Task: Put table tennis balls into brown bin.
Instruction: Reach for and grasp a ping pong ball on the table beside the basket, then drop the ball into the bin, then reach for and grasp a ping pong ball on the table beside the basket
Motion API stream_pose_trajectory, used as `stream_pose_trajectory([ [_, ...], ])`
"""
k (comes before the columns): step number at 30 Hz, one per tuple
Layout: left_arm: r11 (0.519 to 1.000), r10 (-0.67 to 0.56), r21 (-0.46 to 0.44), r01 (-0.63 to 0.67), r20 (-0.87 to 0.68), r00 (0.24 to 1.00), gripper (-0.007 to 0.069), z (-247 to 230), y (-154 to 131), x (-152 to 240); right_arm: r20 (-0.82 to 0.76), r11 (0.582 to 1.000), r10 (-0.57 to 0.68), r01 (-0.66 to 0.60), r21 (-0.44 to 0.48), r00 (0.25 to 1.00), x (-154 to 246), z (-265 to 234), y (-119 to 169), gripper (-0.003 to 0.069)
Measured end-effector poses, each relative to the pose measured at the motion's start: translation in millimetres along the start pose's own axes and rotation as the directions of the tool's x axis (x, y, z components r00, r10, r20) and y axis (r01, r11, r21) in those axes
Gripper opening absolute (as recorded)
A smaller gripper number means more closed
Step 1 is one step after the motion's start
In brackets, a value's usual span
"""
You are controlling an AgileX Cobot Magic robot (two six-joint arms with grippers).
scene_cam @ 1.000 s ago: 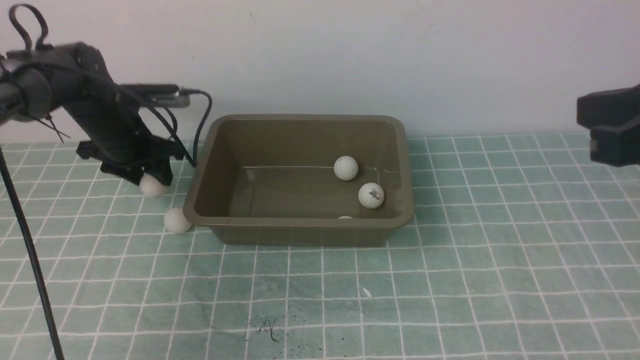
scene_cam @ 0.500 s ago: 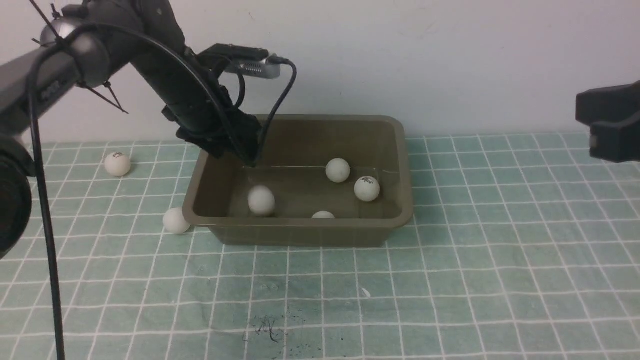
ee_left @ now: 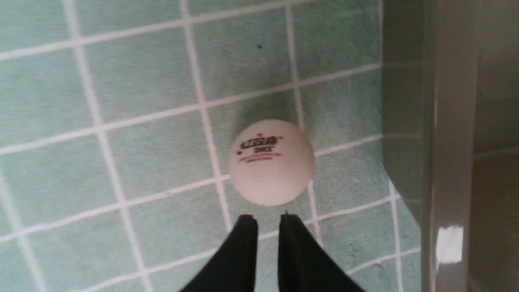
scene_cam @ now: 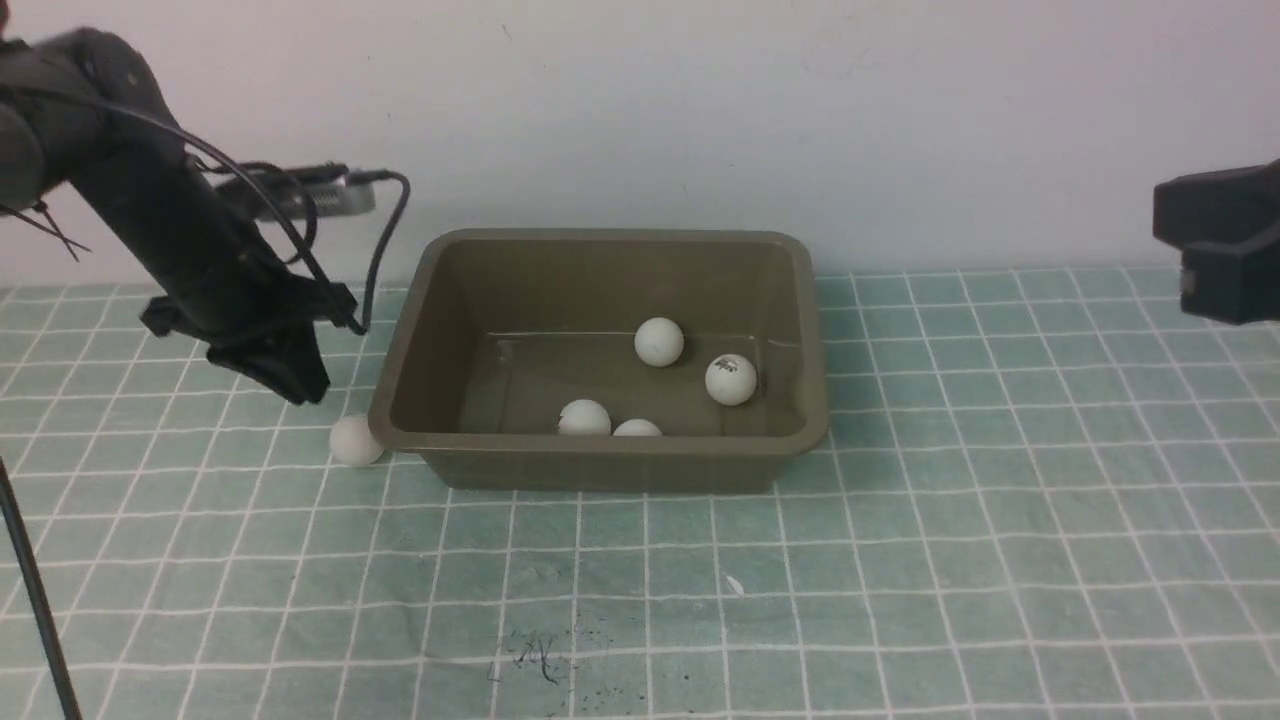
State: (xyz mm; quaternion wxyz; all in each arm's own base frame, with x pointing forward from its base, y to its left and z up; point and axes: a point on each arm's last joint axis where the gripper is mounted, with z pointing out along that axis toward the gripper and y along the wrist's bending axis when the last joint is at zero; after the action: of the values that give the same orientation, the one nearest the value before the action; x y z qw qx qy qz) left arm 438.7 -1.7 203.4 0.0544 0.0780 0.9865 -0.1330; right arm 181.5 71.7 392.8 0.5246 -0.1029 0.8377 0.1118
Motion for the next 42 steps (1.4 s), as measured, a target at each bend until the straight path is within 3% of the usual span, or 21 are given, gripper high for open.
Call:
stream_pose_trajectory([
  [3, 1.0, 0.012, 0.02, -0.011, -0.041, 0.999, 0.025, 19, -3, -1, 0.001, 1.0, -0.003, 0.003, 0.002, 1.0, 0, 0, 0, -0.0015],
  [4, 1.0, 0.013, 0.019, -0.012, -0.042, 0.999, 0.0261, 20, -3, -1, 0.001, 1.0, -0.003, 0.003, 0.002, 1.0, 0, 0, 0, -0.0015],
  [6, 0.999, 0.037, -0.007, -0.037, -0.06, 0.998, 0.0411, 27, -6, -1, 0.001, 1.0, -0.003, 0.003, 0.002, 1.0, 0, 0, 0, -0.0015],
  [9, 0.997, 0.039, -0.064, -0.043, -0.06, 0.997, 0.049, 32, -5, -3, 0.009, 1.0, -0.004, 0.004, 0.001, 1.0, -1, 0, 0, -0.0015],
  [12, 0.995, 0.028, -0.096, -0.034, -0.069, 0.997, 0.0463, 40, -1, -4, 0.017, 1.0, -0.005, 0.005, -0.001, 1.0, -2, 0, 0, -0.0015],
  [15, 0.994, 0.028, -0.103, -0.035, -0.065, 0.997, 0.0323, 48, 2, -5, 0.026, 1.0, -0.006, 0.006, -0.002, 1.0, -2, 0, 0, -0.0015],
  [21, 0.989, 0.059, -0.133, -0.065, -0.048, 0.997, 0.0331, 36, 2, -14, 0.045, 1.0, -0.006, 0.006, -0.006, 0.999, -4, 0, 1, -0.0015],
  [23, 0.984, 0.077, -0.16, -0.074, 0.009, 0.997, 0.0331, 10, -2, -25, 0.046, 1.0, -0.006, 0.006, -0.007, 0.999, -4, 0, 1, -0.0015],
  [25, 0.986, 0.093, -0.151, -0.076, 0.108, 0.99, 0.0331, -19, -12, -36, 0.046, 1.0, -0.006, 0.006, -0.007, 0.999, -4, 0, 1, -0.0015],
  [28, 0.994, 0.105, -0.038, -0.099, 0.243, 0.964, 0.0331, -52, -46, -45, 0.047, 1.0, -0.003, 0.003, -0.009, 0.999, -4, 0, 1, -0.0015],
  [30, 0.988, 0.127, 0.048, -0.144, 0.262, 0.957, 0.0331, -54, -77, -46, 0.056, 1.0, 0.002, -0.001, -0.013, 0.998, -5, 0, 1, -0.0015],
  [33, 0.979, 0.173, 0.07, -0.194, 0.23, 0.958, 0.0336, -39, -103, -46, 0.06, 1.0, 0.007, -0.006, -0.017, 0.998, -5, 0, 1, -0.0015],
  [36, 0.973, 0.216, 0.036, -0.226, 0.186, 0.959, 0.0454, -20, -118, -46, 0.061, 1.0, 0.01, -0.009, -0.019, 0.998, -6, 0, 2, -0.0015],
  [38, 0.973, 0.23, -0.057, -0.223, 0.172, 0.958, 0.0549, -19, -112, -48, 0.061, 1.0, 0.013, -0.012, -0.02, 0.998, -6, 0, 2, -0.0015],
  [40, 0.976, 0.197, -0.125, -0.176, 0.177, 0.964, 0.0554, -25, -103, -50, 0.061, 1.0, 0.014, -0.012, -0.02, 0.998, -6, 0, 2, -0.0015],
  [42, 0.973, 0.134, -0.21, -0.091, 0.196, 0.972, 0.0465, -36, -83, -52, 0.061, 1.0, 0.014, -0.013, -0.02, 0.998, -6, 0, 2, -0.0015],
])
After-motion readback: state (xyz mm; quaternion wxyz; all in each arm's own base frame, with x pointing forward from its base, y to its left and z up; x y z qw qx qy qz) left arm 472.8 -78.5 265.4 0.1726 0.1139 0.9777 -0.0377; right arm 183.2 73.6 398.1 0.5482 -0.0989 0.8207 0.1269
